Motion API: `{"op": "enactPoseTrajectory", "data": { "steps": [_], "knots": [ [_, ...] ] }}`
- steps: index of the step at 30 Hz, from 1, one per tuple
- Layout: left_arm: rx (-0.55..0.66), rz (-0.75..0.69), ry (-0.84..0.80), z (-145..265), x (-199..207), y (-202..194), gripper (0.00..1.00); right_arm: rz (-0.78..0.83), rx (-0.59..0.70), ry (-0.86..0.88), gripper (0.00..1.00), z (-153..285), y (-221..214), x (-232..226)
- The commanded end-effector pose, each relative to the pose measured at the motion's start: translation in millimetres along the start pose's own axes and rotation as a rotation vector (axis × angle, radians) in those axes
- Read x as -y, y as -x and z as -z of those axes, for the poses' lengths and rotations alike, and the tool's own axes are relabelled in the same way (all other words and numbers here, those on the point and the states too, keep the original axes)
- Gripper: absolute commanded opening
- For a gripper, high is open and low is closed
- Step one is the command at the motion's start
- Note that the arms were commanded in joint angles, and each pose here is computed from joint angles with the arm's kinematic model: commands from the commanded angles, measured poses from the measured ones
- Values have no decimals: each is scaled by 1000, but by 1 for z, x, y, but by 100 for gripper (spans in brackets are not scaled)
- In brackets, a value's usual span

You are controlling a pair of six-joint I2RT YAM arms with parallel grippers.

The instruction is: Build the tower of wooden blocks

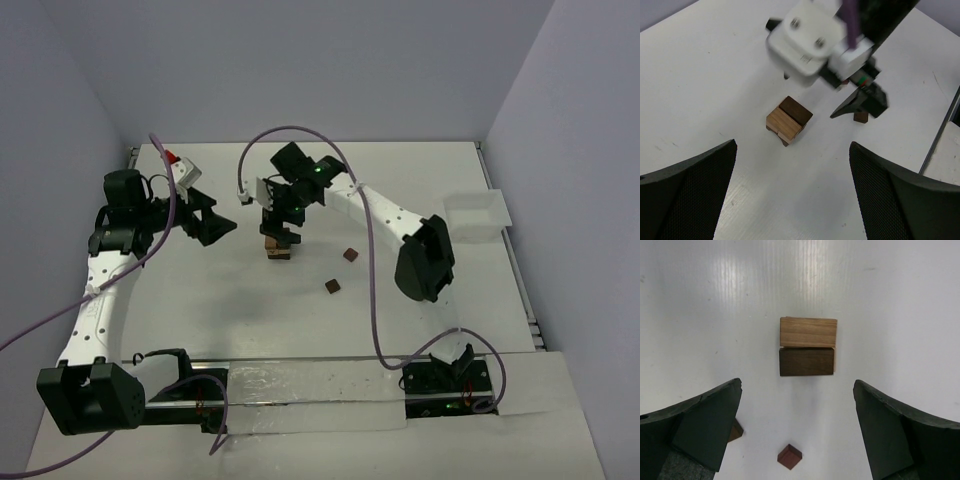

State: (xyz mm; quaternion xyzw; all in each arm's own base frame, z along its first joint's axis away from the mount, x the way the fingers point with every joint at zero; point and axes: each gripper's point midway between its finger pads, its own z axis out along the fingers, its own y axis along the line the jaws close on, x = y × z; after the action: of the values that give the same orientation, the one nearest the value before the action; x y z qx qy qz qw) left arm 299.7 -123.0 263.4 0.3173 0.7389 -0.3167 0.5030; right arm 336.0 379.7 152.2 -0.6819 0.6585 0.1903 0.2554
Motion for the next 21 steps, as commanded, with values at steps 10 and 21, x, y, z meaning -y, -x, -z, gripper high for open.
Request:
{"op": "enactPoseTrajectory", "data": {
  "steps": [10,21],
  "knots": [
    [73,-75,50,12,1,33,99,107,-12,-64,88,91,-59,-54],
    [79,-66,52,9,-2,30,98,288,-109,38,70,48,-154,-78]
  ]
}}
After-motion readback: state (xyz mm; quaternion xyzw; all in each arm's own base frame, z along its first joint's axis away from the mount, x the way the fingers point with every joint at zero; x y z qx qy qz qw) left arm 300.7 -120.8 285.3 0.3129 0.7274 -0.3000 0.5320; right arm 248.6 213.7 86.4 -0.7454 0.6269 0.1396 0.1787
